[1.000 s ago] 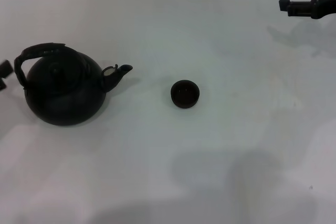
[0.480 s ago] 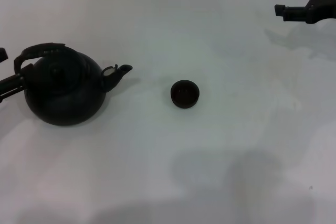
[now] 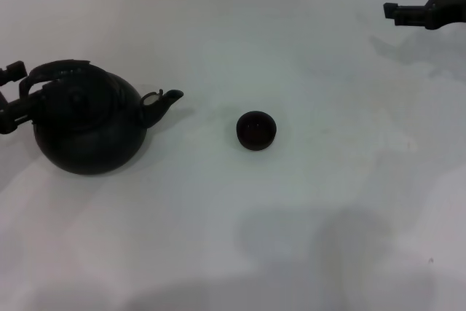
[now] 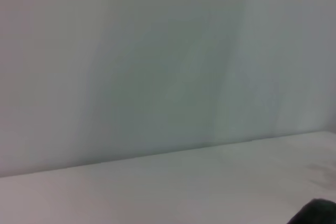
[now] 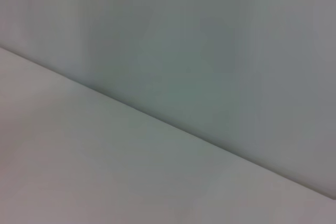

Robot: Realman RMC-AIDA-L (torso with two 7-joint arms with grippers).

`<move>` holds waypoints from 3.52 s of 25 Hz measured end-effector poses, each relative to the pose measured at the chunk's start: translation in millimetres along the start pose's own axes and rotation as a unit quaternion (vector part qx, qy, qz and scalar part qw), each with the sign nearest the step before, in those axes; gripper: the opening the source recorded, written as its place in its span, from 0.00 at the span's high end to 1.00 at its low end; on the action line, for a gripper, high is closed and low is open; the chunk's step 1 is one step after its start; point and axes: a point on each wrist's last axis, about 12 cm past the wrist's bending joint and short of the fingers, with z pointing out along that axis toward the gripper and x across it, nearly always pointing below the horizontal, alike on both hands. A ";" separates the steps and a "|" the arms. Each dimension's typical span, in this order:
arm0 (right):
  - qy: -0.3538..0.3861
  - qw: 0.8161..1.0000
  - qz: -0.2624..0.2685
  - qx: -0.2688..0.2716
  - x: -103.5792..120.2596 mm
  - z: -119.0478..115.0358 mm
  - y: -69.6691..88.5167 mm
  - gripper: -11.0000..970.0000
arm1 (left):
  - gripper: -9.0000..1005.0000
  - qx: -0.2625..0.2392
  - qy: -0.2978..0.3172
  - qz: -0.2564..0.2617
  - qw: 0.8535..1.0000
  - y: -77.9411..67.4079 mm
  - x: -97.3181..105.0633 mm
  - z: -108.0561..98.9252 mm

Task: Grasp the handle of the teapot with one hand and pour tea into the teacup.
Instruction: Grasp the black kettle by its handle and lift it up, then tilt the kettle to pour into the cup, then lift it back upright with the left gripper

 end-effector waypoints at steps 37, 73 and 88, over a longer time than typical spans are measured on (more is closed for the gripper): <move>0.000 1.000 -0.006 0.025 5.1 11.1 3.5 0.11 | 0.77 -0.048 -0.077 -0.020 0.996 23.5 -57.1 28.7; -0.076 0.996 -0.002 0.036 -1.0 3.9 2.0 0.12 | 0.80 -0.039 0.193 0.269 0.943 -42.0 -191.7 149.0; -0.081 0.995 0.011 0.053 1.4 -2.0 -5.4 0.12 | 0.81 0.017 0.219 0.323 0.921 -80.0 -185.6 162.7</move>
